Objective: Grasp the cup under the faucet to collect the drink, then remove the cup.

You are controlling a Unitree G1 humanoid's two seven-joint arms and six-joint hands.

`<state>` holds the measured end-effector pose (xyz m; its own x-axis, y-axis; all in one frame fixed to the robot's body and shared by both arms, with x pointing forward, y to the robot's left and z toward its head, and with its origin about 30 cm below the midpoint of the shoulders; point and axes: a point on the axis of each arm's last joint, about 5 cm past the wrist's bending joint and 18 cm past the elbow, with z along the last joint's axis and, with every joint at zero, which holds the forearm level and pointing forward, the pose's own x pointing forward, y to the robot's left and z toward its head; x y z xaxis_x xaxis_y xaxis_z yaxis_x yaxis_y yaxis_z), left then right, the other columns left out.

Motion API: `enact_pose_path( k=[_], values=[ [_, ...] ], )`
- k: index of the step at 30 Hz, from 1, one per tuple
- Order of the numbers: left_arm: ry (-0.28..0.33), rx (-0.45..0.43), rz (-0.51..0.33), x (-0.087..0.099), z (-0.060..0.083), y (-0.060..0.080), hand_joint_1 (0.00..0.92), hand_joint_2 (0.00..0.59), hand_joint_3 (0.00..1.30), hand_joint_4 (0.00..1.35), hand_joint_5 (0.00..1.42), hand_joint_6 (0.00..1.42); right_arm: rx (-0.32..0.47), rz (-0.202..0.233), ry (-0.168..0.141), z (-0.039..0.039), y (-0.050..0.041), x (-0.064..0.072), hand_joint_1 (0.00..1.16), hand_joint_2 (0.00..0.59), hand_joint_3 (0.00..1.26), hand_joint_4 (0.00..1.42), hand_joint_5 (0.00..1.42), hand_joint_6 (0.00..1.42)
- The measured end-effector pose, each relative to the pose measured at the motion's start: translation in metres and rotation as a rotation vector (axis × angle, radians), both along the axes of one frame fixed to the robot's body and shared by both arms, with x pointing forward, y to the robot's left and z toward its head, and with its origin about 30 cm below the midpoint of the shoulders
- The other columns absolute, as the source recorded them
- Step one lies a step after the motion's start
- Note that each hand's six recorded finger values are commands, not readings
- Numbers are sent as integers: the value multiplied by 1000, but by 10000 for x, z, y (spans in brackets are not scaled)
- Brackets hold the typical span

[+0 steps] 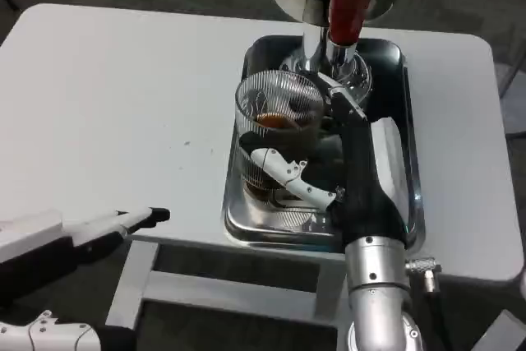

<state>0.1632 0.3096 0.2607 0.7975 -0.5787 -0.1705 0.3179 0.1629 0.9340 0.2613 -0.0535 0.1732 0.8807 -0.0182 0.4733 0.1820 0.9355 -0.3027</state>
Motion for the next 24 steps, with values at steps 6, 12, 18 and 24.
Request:
enact_pose_path(
  k=[6,12,18,24],
  values=[
    [1,-1,1,2,-1,2,0,84,0,0,0,177,-9,-43,-22,-27,19,-21,729,255,422,563,639,915],
    [1,-1,1,2,-1,2,0,86,0,0,0,179,4,-92,-41,-71,27,-51,733,256,501,654,729,1058],
    [0,-1,0,2,-1,1,0,87,0,0,0,175,7,-132,-58,-108,16,-71,723,251,575,730,851,1220],
    [-3,-6,-5,1,4,-1,0,87,0,0,0,169,-3,-167,-85,-128,-44,-122,734,256,608,763,925,1329]
  ],
)
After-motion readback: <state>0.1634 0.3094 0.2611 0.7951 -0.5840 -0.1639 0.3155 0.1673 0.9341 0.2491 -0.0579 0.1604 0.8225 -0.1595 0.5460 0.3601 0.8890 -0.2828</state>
